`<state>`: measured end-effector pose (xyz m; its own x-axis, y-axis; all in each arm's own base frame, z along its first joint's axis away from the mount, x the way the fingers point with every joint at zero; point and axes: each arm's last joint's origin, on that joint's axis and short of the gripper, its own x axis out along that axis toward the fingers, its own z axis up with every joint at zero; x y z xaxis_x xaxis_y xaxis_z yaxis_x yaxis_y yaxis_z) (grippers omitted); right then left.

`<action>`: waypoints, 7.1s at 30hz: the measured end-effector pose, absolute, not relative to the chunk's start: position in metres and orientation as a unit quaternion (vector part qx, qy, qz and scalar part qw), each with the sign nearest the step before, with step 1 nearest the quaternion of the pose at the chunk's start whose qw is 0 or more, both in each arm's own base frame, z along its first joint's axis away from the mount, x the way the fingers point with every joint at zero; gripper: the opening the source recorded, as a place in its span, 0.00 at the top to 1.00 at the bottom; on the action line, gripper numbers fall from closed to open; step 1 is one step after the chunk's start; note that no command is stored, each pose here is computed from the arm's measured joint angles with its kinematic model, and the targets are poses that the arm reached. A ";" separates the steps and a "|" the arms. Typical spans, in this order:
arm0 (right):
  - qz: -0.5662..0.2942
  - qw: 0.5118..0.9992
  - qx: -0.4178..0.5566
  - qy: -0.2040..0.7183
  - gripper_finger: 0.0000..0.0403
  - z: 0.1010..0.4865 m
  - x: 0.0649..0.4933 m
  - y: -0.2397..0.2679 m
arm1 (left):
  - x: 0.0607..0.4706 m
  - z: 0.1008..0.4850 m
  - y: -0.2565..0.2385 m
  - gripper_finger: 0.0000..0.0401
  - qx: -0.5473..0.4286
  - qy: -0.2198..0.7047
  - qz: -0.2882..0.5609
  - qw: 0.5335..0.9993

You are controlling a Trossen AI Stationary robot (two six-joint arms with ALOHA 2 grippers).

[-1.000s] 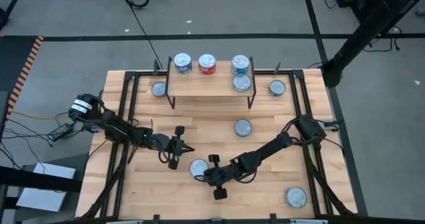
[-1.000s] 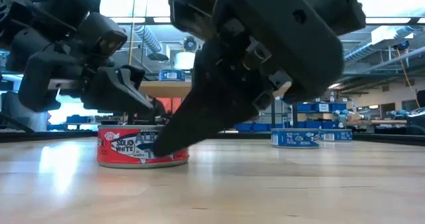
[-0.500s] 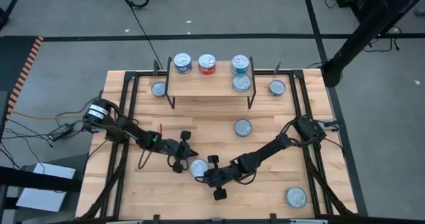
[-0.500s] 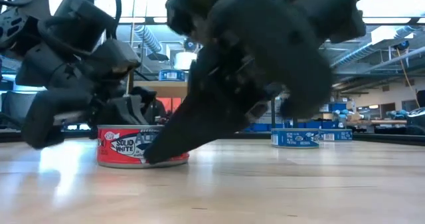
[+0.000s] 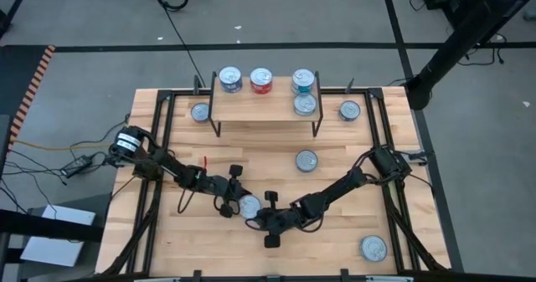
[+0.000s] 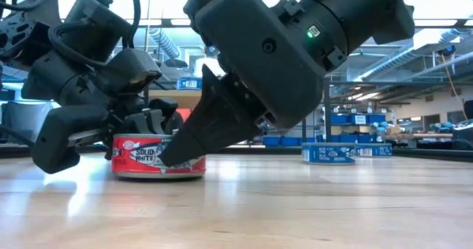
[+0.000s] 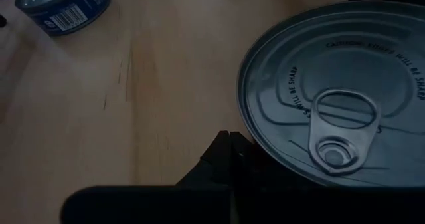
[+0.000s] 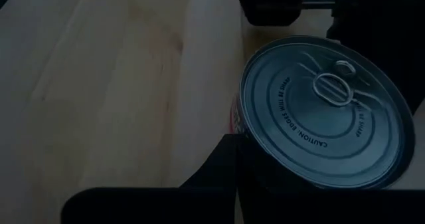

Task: Stack canned seafood by type on shelf
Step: Put the red tuna can on the shelf aligned with the other red tuna cans, then put the blue tuna can on the shelf aligned with the other blue tuna cans

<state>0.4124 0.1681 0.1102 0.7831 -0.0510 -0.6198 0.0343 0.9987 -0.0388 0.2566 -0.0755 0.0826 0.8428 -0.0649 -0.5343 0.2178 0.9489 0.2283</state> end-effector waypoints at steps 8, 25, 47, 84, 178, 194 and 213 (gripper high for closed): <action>-0.042 0.953 -0.011 0.299 0.97 0.126 0.411 0.172 | 0.256 0.082 -0.075 1.00 0.143 0.272 -0.076 0.949; -0.127 0.956 0.028 0.263 0.97 0.149 0.408 0.166 | 0.256 0.082 -0.076 1.00 0.145 0.273 -0.080 0.948; -0.121 0.945 0.051 0.301 0.95 0.161 0.398 0.162 | 0.254 0.079 -0.075 1.00 0.135 0.290 -0.075 0.944; -0.180 0.928 0.039 0.323 0.27 0.179 0.396 0.166 | 0.255 0.081 -0.076 1.00 0.116 0.280 -0.046 0.952; -0.340 0.729 -0.389 0.449 0.61 0.253 0.412 -0.046 | 0.221 0.112 -0.093 1.00 0.046 0.154 -0.113 0.981; -0.330 0.809 -0.269 0.406 0.38 0.250 0.414 -0.055 | 0.221 0.112 -0.093 1.00 0.046 0.155 -0.113 0.980; -0.340 0.843 -0.162 0.383 0.31 0.249 0.411 -0.087 | 0.221 0.111 -0.093 1.00 0.043 0.157 -0.112 0.980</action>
